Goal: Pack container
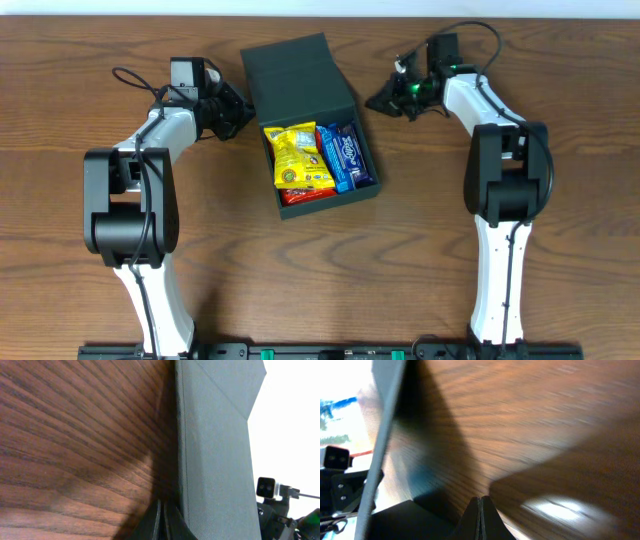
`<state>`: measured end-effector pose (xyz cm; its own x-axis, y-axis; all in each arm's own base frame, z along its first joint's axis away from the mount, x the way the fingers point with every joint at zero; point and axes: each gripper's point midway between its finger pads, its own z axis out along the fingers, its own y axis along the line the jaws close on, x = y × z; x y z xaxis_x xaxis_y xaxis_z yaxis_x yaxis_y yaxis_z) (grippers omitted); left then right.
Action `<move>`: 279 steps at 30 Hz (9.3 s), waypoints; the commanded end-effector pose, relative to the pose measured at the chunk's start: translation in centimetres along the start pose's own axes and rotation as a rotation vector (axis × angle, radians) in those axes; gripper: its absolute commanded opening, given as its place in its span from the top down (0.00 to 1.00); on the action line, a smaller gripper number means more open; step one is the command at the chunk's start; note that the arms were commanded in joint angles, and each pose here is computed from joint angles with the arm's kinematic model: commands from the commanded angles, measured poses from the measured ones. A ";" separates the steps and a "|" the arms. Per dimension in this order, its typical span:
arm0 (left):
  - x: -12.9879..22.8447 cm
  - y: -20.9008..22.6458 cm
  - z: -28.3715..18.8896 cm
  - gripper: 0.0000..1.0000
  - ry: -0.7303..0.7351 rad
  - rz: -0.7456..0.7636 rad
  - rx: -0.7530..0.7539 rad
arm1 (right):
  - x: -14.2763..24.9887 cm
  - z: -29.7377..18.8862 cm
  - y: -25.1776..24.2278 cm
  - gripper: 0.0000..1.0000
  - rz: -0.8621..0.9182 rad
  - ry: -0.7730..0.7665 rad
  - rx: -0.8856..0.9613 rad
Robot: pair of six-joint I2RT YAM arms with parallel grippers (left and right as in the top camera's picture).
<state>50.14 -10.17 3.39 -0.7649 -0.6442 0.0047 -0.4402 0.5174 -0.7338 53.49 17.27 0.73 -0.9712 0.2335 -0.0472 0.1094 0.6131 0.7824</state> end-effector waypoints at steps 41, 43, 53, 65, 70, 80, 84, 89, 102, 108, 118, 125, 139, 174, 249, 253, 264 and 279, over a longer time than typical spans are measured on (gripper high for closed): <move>0.5 -12.9 -3.2 0.94 0.088 0.367 0.417 | 1.8 -6.6 16.4 0.99 -0.507 0.172 -0.744; 1.1 -13.3 -3.3 0.94 0.112 0.384 0.436 | 1.9 -6.8 16.6 0.98 -0.511 0.171 -0.745; 5.4 -15.0 -2.6 0.94 0.216 0.487 0.492 | 2.6 -8.7 17.7 0.98 -0.547 0.146 -0.750; 0.7 -12.1 -0.7 0.94 -0.022 0.401 0.247 | -5.9 -5.0 12.6 0.98 -0.229 -0.133 -0.628; -1.7 -10.5 -1.4 0.94 -0.111 0.394 0.082 | -9.9 -4.8 9.9 0.99 -0.163 -0.320 -0.476; -3.5 -18.8 -11.2 0.94 -0.228 0.704 -0.091 | -13.3 -15.4 14.2 0.98 -0.435 -0.492 0.004; 0.3 -19.4 -11.9 0.94 -0.129 0.835 -0.146 | -10.6 -20.5 14.3 0.98 -0.429 -0.485 0.218; 5.5 -16.3 -9.0 0.94 0.055 0.903 -0.253 | -3.8 -25.5 14.7 0.98 -0.433 -0.379 0.401; 13.9 -12.5 -6.6 0.94 0.401 0.998 -0.182 | 10.4 -32.9 12.6 0.98 -0.385 -0.302 0.658; 16.9 -8.9 -4.4 0.94 0.523 0.969 -0.197 | 16.4 -23.4 7.1 0.98 -0.265 -0.150 0.431; 18.8 -6.1 -4.3 0.94 0.605 0.951 -0.281 | 24.1 -12.7 0.9 0.98 -0.182 -0.002 0.280; 19.0 -5.3 -4.0 0.94 0.583 1.009 -0.379 | 24.0 -9.0 2.8 0.98 -0.313 -0.074 0.286; 18.5 -8.3 -6.3 0.94 0.476 1.031 -0.318 | 22.8 -8.9 6.7 0.98 -0.389 -0.131 0.252; 24.9 -7.1 -46.1 0.05 -0.418 0.822 -0.177 | 26.0 -28.1 14.9 0.01 -0.619 -0.522 0.362; 14.0 13.8 -25.5 0.05 -0.888 0.663 -0.308 | 27.0 -27.8 13.5 0.01 -0.592 -0.462 0.401; 14.0 13.8 -25.5 0.05 -0.888 0.663 -0.308 | 27.1 -27.8 13.5 0.01 -0.593 -0.462 0.400; 14.0 13.8 -25.5 0.05 -0.888 0.663 -0.308 | 29.5 -32.1 10.9 0.01 -0.685 -0.664 0.463; 14.0 13.8 -25.5 0.05 -0.888 0.663 -0.308 | 27.0 -27.2 -0.3 0.01 -0.596 -0.982 0.443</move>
<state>21.39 2.15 11.41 -0.3339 -0.2901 -0.8969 -0.2512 0.9444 -0.2120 21.45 2.77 16.85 -0.3564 0.1631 -0.9200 -0.0421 0.9808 0.1902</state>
